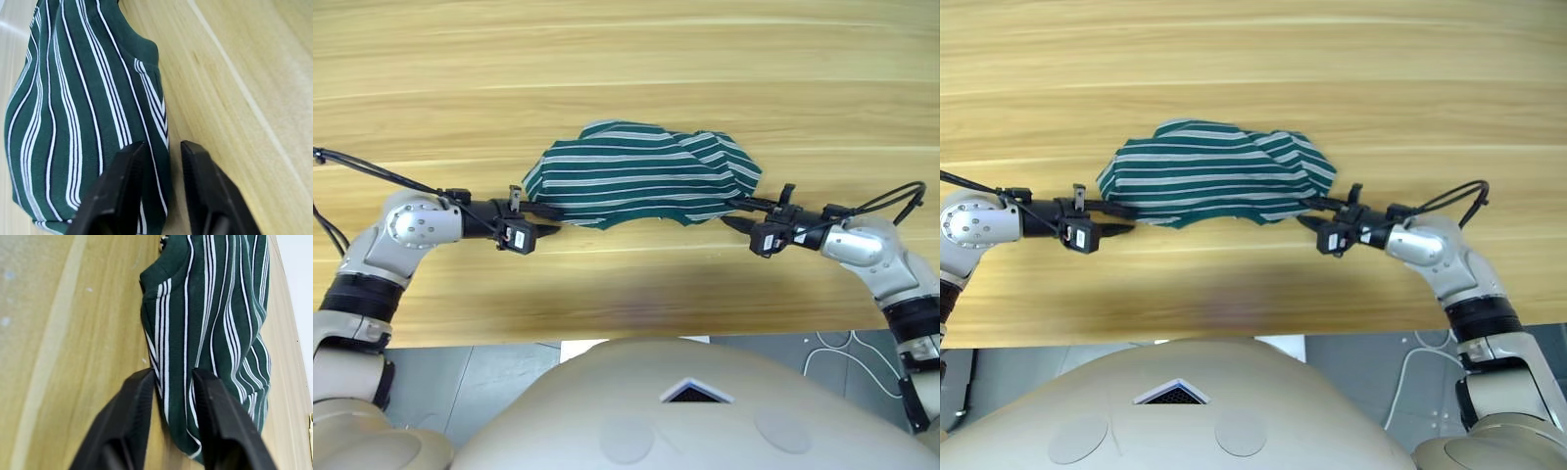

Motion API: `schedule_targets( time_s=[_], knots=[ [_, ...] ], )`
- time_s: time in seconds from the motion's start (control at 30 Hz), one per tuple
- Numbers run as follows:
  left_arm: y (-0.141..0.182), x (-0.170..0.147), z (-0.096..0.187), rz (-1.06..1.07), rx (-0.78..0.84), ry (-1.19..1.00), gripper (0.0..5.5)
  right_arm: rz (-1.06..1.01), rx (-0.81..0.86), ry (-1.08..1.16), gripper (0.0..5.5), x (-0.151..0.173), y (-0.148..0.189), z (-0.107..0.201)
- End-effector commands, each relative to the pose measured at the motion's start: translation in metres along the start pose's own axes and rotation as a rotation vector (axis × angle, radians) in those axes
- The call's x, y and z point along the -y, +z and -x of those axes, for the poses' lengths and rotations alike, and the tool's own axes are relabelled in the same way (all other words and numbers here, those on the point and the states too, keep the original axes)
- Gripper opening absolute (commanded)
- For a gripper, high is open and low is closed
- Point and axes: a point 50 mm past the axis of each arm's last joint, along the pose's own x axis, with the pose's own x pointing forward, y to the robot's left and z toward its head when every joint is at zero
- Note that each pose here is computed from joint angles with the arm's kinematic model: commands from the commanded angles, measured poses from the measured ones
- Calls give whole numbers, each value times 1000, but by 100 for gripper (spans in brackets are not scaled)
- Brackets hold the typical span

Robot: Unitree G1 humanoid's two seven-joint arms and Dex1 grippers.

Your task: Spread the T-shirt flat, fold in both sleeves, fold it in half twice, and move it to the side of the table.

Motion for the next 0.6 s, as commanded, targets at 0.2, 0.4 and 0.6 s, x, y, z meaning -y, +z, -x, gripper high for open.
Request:
schedule_targets(
  time_s=[0.2, 0.4, 0.6],
  knots=[
    [-4, 3, -8, 8, -35, -31, 3, -24, -36, 57, 1, -10, -7, -1],
    [-6, 2, -8, 8, -42, -26, 3, -27, -34, 60, 1, -10, -6, -2],
    [-1, -1, -6, 14, 3, 6, 3, -23, -36, 51, 1, -7, -7, -1]
  ],
)
